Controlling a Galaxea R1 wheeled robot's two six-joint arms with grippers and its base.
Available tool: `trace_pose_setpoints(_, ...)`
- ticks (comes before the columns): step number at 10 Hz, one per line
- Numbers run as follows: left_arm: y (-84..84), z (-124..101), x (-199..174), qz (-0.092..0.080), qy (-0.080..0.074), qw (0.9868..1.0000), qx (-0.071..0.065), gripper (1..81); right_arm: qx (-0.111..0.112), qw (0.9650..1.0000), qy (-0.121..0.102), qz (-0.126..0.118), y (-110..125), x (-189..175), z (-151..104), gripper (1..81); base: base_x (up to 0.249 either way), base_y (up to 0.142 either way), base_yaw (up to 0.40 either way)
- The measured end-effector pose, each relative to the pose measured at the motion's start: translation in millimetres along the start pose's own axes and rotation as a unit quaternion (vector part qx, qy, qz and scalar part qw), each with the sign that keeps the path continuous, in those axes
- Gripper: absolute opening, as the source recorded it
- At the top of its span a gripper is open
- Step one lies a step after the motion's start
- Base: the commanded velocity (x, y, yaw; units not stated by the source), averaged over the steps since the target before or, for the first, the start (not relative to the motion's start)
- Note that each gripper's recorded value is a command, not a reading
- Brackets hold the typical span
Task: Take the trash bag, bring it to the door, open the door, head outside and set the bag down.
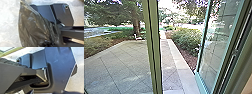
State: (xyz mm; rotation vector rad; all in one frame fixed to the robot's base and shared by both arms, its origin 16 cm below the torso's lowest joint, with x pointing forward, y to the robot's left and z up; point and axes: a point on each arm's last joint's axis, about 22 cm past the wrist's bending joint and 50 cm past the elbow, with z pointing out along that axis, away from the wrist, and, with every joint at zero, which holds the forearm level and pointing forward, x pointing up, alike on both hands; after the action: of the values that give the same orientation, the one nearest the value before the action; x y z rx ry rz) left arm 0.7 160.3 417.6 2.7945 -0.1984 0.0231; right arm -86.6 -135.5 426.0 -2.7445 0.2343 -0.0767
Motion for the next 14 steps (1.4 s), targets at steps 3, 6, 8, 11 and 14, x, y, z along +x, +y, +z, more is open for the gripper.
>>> trace_pose_setpoints(3, 0.2, 0.0, -0.4, 0.0, 0.0, 1.0, 0.0, 1.0, -0.001, 1.0, 0.0, 0.0, 1.0, -0.1, -0.3, 81.1, 0.0, 0.0, 0.0)
trace_pose_setpoints(6, 0.5, 0.1, -0.3, 0.0, 0.0, 1.0, 0.0, 1.0, 0.0, 1.0, 0.0, 0.001, 0.0, -0.1, 0.0, 81.1, 0.0, 0.0, 0.0)
trace_pose_setpoints(8, -1.0, -0.8, -2.4, -0.013, 0.007, 0.9999, 0.001, 1.0, 0.001, 0.9999, -0.006, -0.012, -0.5, 1.9, 0.4, 81.1, 0.0, 0.0, 0.0)
trace_pose_setpoints(11, -3.9, -3.0, -19.6, -0.046, 0.016, 0.9988, 0.004, 1.0, 0.003, 0.9988, -0.02, -0.044, -2.0, 10.4, 1.6, 81.1, 0.0, 0.0, 0.0)
trace_pose_setpoints(14, -4.2, -3.0, -16.2, -0.046, 0.019, 0.9987, 0.004, 1.0, 0.003, 0.9989, -0.02, -0.043, -2.0, 11.0, 1.7, 81.1, 0.0, 0.0, 0.0)
